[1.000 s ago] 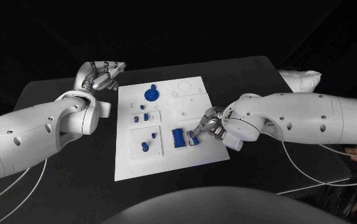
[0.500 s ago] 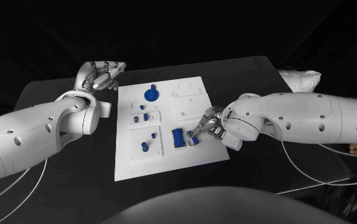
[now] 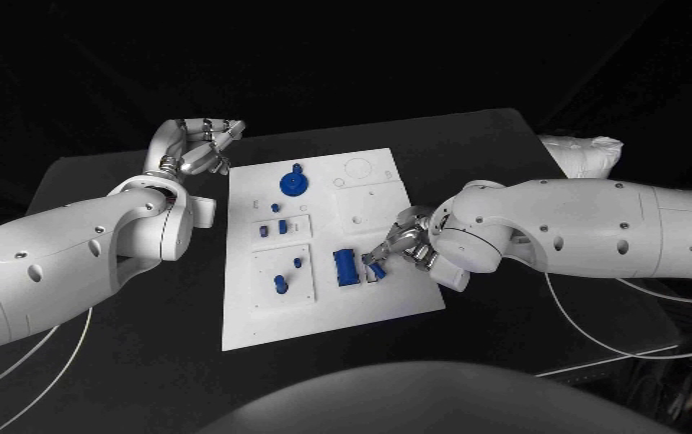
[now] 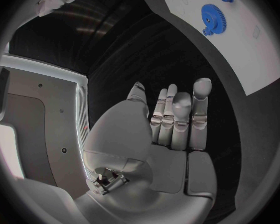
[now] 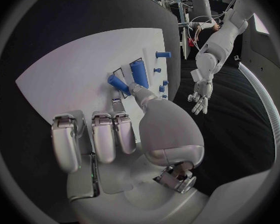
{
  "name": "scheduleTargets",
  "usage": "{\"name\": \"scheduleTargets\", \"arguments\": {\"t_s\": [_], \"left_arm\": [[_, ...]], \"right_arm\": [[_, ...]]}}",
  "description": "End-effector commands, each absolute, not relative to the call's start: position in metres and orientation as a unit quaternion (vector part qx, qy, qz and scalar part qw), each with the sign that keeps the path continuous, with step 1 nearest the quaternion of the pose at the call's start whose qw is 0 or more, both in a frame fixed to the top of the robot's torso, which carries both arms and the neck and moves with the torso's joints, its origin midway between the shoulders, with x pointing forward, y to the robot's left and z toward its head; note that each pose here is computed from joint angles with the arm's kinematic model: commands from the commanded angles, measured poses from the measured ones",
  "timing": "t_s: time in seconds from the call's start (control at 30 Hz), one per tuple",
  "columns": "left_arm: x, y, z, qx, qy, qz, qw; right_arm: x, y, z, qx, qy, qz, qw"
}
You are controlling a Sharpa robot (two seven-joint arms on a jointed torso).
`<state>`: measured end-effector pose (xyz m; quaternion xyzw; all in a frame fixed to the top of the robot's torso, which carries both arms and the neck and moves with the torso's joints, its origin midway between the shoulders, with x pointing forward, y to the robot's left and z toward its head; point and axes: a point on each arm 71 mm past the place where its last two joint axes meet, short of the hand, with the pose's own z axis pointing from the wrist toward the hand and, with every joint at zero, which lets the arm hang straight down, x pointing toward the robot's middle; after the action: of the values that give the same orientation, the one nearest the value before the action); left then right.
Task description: Assemble the parts on the task board
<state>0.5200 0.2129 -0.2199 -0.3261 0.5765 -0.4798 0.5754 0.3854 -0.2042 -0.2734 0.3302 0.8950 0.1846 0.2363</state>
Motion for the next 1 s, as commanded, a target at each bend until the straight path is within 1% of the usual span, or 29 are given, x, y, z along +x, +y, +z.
{"name": "scheduleTargets", "arguments": {"t_s": [0.03,1.0], "left_arm": [[0.5196,0.2101,-0.2192,-0.321,0.578,-0.486,0.571],[0.5199,0.2107,-0.2192,-0.321,0.578,-0.486,0.572]], "right_arm": [[0.3834,-0.201,-0.2748,0.325,0.899,0.186,0.228],[0.3829,-0.2006,-0.275,0.329,0.898,0.181,0.229]]}}
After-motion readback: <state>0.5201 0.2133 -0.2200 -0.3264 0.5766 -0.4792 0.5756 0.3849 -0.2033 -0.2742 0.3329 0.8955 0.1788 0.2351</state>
